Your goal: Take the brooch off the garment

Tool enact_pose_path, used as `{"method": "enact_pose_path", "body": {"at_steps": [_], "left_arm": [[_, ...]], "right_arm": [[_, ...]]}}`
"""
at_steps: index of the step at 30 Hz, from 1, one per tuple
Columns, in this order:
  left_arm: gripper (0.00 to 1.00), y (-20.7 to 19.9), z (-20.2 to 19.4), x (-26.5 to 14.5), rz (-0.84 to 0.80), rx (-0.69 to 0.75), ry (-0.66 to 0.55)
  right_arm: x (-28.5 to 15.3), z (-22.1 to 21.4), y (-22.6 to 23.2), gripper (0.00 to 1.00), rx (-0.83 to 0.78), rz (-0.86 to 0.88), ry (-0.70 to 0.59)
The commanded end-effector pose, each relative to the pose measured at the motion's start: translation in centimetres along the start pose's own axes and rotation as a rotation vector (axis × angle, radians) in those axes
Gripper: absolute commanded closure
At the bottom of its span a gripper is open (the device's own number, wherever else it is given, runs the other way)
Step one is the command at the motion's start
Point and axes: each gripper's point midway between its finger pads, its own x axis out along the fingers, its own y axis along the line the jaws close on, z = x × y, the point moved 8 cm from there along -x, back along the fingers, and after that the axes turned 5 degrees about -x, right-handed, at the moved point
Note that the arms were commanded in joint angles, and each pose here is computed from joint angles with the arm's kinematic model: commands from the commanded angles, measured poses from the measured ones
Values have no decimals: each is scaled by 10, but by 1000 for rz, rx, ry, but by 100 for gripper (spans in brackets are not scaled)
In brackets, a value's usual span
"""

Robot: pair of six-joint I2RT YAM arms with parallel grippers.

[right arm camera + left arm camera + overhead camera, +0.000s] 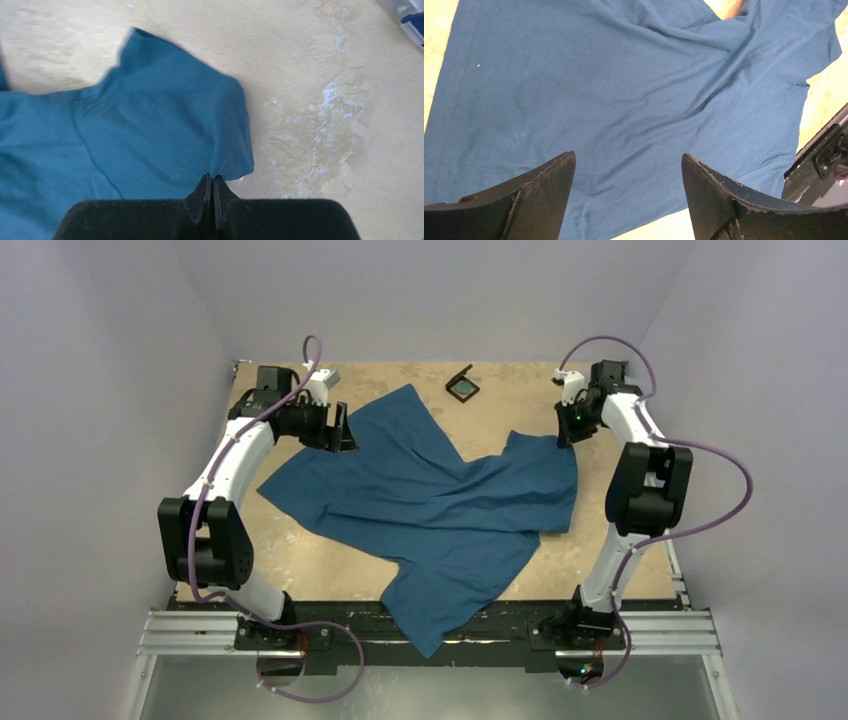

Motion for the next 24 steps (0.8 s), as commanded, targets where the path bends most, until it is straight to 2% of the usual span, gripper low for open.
{"method": "enact_pose_path", "body": {"at_steps": [1, 5, 11, 16, 20, 21, 24], "left_arm": [[23, 4, 6, -2, 44, -1, -13], [22, 8, 1, -2, 66, -21, -5], [21, 20, -3, 5, 125, -67, 14], [22, 39, -8, 4, 211, -127, 56], [22, 53, -14, -2, 243, -212, 60], [22, 54, -15, -1, 239, -218, 64], [21, 55, -17, 1, 202, -244, 60]], "right_arm": [[4, 23, -31, 100, -4, -240, -54], [10, 17, -64, 100, 6, -376, -60], [26, 35, -88, 100, 22, -401, -79], [37, 30, -102, 90, 37, -460, 14], [19, 36, -88, 47, 11, -388, -24], [10, 43, -79, 39, 2, -348, -64], [-6, 70, -45, 29, -41, -240, -172]]}}
